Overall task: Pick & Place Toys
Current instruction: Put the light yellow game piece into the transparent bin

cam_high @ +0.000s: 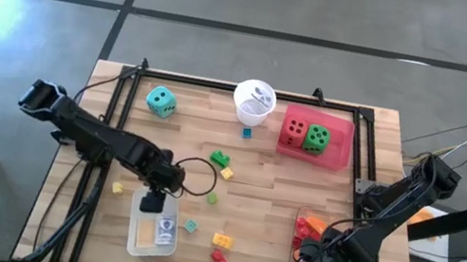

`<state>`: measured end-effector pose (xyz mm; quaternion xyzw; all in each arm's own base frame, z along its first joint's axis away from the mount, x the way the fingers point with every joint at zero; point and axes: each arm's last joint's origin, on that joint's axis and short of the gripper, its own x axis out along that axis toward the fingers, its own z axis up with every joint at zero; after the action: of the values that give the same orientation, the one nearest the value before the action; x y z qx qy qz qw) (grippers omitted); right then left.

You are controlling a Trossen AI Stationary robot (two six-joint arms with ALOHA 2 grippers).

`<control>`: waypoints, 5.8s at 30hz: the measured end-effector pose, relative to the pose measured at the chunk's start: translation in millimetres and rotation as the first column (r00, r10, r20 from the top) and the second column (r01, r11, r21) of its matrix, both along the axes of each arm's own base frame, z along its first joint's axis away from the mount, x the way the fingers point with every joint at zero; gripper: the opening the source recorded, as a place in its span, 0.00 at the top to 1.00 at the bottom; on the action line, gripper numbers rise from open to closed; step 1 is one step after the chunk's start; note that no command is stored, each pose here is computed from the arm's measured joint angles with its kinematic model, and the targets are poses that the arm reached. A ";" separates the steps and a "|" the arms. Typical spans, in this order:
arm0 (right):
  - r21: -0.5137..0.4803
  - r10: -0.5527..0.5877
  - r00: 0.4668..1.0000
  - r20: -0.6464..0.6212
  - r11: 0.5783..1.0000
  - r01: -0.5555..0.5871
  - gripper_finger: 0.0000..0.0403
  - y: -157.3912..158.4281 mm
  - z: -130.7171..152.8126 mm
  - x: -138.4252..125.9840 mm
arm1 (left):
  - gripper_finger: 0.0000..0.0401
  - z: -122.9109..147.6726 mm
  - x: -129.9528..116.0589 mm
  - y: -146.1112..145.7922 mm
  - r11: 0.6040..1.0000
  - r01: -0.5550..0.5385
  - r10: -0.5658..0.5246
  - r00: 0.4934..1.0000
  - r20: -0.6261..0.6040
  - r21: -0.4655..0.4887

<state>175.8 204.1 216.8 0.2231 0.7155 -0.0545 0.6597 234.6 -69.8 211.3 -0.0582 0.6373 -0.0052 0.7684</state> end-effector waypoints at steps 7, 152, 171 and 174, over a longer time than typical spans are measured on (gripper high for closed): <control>-0.002 0.011 1.000 0.007 1.000 -0.011 0.17 -0.1 0.1 0.1 | 0.27 24.4 -6.2 2.6 0.990 -0.138 0.140 0.984 -0.112 0.020; -0.302 -0.046 0.864 0.502 0.926 0.226 0.17 -44.1 34.3 64.3 | 0.65 34.6 -97.8 -35.9 0.968 -0.230 0.243 0.957 -0.156 0.095; -0.313 0.001 0.651 0.759 0.877 0.365 0.17 -96.0 114.3 123.5 | 0.65 134.9 -65.8 -20.0 0.837 -0.530 0.544 0.781 0.308 -0.134; -0.310 0.089 0.547 0.832 0.893 0.325 0.17 -91.9 135.9 132.1 | 0.65 147.6 -51.3 -12.2 0.787 -0.542 0.617 0.686 0.385 -0.295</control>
<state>307.9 112.2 352.7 0.1199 0.2711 -0.1445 0.9441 183.3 -82.0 358.9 -0.3144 0.3813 0.1748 0.8516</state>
